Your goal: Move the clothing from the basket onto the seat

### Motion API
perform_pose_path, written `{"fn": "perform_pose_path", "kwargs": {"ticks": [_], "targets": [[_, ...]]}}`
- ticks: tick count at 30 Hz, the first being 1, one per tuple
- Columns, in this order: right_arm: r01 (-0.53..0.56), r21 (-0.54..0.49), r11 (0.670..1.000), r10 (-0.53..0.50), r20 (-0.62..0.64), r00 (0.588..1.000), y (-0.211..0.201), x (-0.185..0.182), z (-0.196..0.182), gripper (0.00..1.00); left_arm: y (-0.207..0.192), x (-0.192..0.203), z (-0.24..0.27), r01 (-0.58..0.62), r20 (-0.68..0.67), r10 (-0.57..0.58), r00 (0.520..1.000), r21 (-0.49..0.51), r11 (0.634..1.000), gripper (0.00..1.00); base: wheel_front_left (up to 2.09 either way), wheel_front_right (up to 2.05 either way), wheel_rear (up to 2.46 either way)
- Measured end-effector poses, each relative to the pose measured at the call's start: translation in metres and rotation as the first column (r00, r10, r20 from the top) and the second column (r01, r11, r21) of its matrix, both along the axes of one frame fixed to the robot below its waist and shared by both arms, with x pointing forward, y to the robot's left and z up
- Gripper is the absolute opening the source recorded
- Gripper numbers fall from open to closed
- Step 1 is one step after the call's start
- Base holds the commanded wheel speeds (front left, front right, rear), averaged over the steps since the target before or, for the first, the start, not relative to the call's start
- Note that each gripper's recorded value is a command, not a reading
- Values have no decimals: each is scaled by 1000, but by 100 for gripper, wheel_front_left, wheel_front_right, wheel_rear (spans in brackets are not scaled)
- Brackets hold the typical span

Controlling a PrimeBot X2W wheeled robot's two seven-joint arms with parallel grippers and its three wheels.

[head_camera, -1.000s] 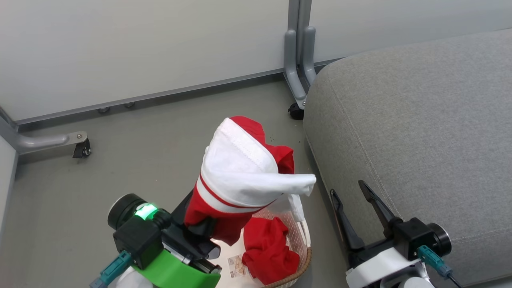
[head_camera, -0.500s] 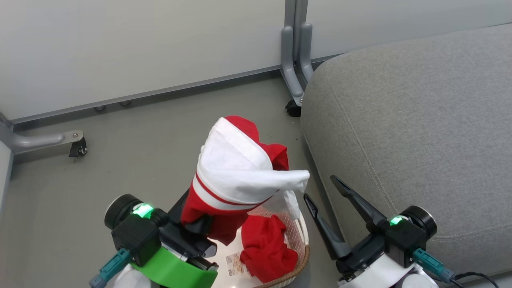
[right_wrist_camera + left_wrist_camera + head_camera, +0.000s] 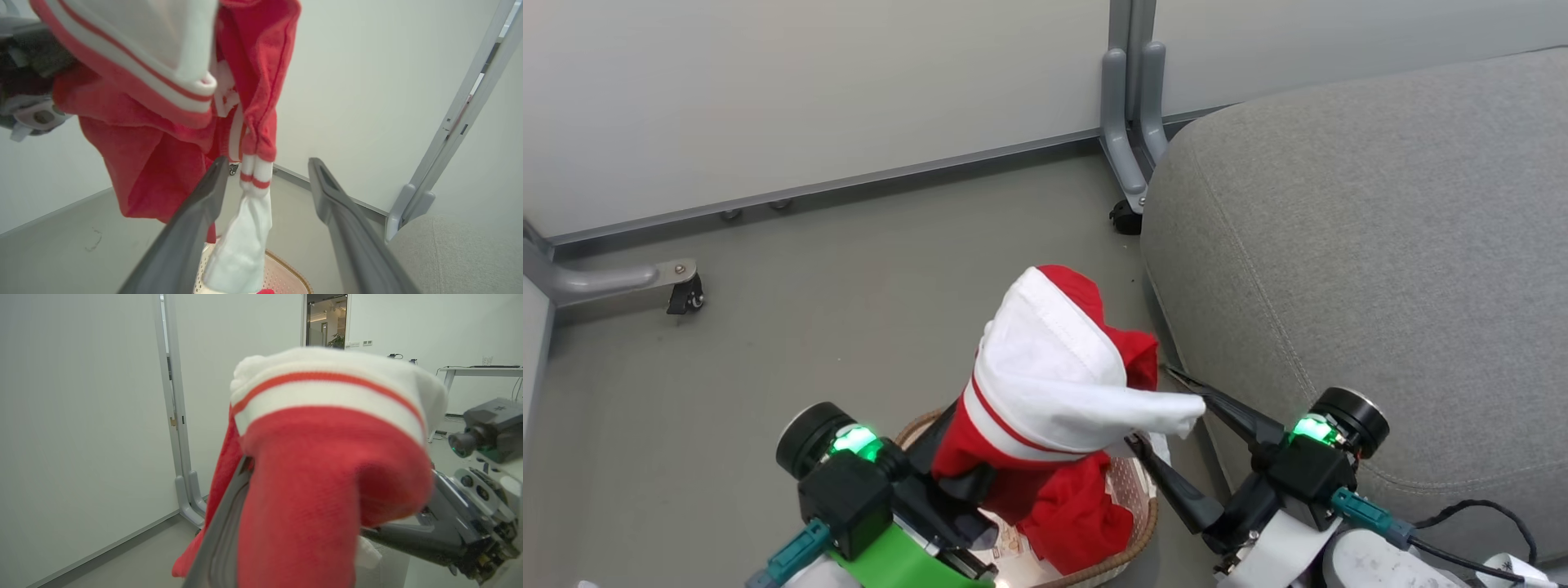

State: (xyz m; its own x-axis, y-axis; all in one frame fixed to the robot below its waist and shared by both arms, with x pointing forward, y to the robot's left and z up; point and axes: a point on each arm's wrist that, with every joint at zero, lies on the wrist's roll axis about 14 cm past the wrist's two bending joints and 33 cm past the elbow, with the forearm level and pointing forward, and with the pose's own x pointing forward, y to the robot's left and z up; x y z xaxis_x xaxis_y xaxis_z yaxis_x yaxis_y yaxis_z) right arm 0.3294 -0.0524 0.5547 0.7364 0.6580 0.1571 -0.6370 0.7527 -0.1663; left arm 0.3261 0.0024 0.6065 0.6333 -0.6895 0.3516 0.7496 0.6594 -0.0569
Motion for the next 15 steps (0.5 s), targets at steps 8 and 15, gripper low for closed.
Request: {"fn": "perform_pose_path", "kwargs": {"ticks": [8,15], "targets": [[-103,-86,991,103,-9,995,22,8,-10,100,-15,-16,-11,74,-19,-73,997,41,996,0,0,0,0],[-198,-184,963,199,-11,980,41,6,-21,100,-23,-28,-18,122,-39,-119,992,59,991,0,0,0,0]]}}
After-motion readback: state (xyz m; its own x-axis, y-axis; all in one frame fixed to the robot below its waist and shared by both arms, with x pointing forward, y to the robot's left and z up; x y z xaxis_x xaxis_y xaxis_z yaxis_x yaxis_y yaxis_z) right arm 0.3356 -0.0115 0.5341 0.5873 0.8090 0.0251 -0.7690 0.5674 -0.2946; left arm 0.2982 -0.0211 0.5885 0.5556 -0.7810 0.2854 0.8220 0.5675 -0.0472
